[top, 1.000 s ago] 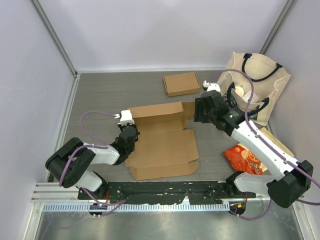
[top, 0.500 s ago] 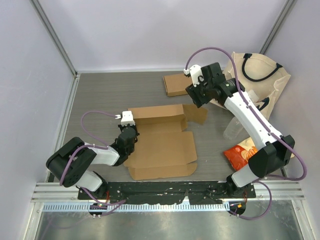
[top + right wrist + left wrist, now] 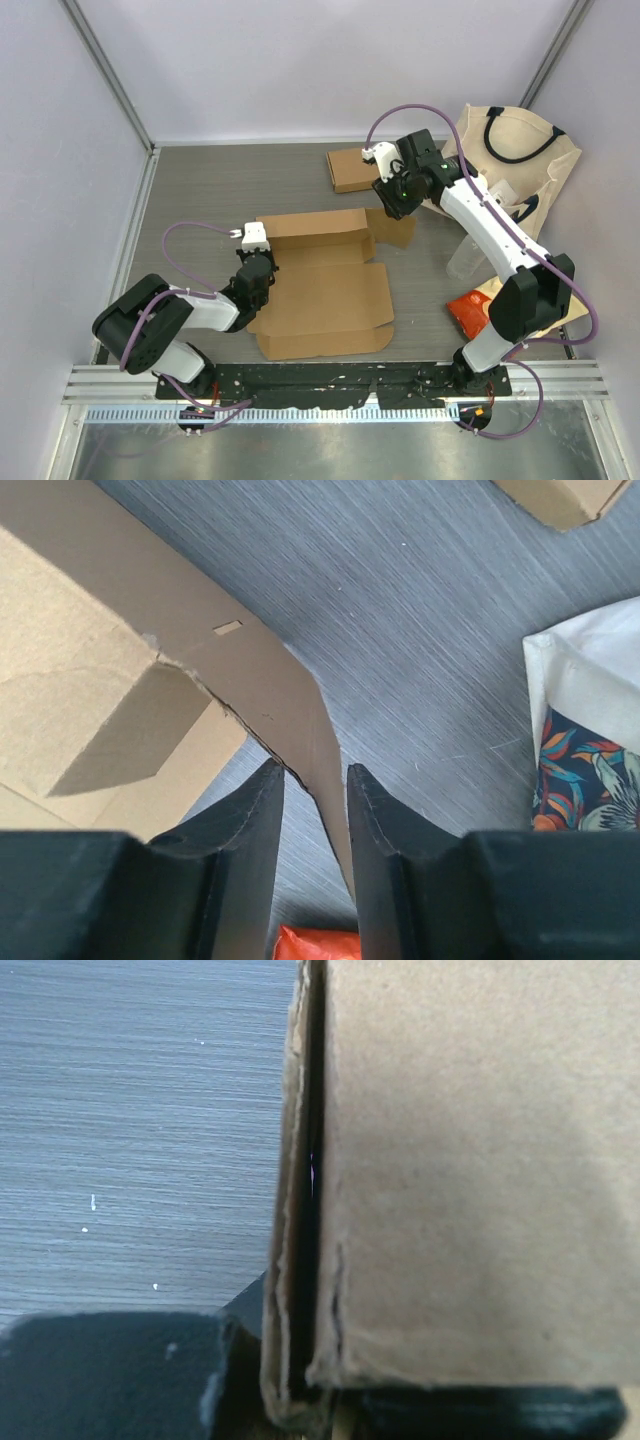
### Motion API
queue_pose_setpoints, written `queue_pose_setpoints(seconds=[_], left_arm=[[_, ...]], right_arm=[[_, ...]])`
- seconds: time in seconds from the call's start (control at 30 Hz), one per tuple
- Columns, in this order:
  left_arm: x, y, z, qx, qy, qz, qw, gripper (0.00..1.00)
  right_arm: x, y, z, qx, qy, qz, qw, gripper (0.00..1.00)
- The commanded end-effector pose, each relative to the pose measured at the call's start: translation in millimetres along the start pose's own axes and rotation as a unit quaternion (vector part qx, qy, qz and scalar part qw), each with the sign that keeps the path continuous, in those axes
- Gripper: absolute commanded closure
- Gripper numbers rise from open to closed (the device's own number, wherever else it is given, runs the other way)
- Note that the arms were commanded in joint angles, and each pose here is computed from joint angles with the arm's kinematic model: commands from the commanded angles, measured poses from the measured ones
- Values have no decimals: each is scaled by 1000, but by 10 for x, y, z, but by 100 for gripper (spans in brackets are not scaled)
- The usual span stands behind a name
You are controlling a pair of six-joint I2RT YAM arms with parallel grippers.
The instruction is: Fold the paper box
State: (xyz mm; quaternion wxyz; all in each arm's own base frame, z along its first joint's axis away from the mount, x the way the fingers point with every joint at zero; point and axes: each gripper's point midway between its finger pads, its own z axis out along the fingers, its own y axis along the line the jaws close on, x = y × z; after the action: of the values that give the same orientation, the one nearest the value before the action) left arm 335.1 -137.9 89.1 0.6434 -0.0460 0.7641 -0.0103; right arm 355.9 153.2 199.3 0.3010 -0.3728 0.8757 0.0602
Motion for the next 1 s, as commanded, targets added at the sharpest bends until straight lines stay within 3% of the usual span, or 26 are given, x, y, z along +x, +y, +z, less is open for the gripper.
queue_pose_setpoints(seconds=[0.0,0.17,0.27,0.3,0.43,0.63,0.73,0.83,0.87,0.97], left_arm=[[-129,23,11,-9,-25,-28,999,100],[-148,1,4,-5,-27,-44,999,100],[-127,-6,3,-3,-24,-47,999,100],[-134,-3,11,-7,-25,-50,998,100],[-110,-40,27,-1,-21,-50,999,100],[-157,-78,4,13,-23,-56,998,100],[-180,-110,5,20,-24,-56,998,100],[-198,-113,-6,22,-24,-57,998,100],[-195,-115,-13,25,-24,-57,998,100],[-190,-119,-24,28,-22,-56,998,100]], right_arm=[[-12,2,213,6,9,58,998,66],[-142,119,152,34,-5,119,992,83],[-325,142,56,63,-26,201,977,90],[-380,105,-40,83,-23,241,967,99],[-336,226,31,68,30,304,950,99],[-354,391,192,45,21,405,913,99],[-278,237,238,89,32,412,906,99],[-377,261,196,63,2,479,875,99],[-519,255,186,56,-33,523,850,99],[-645,363,154,16,-55,580,813,99]])
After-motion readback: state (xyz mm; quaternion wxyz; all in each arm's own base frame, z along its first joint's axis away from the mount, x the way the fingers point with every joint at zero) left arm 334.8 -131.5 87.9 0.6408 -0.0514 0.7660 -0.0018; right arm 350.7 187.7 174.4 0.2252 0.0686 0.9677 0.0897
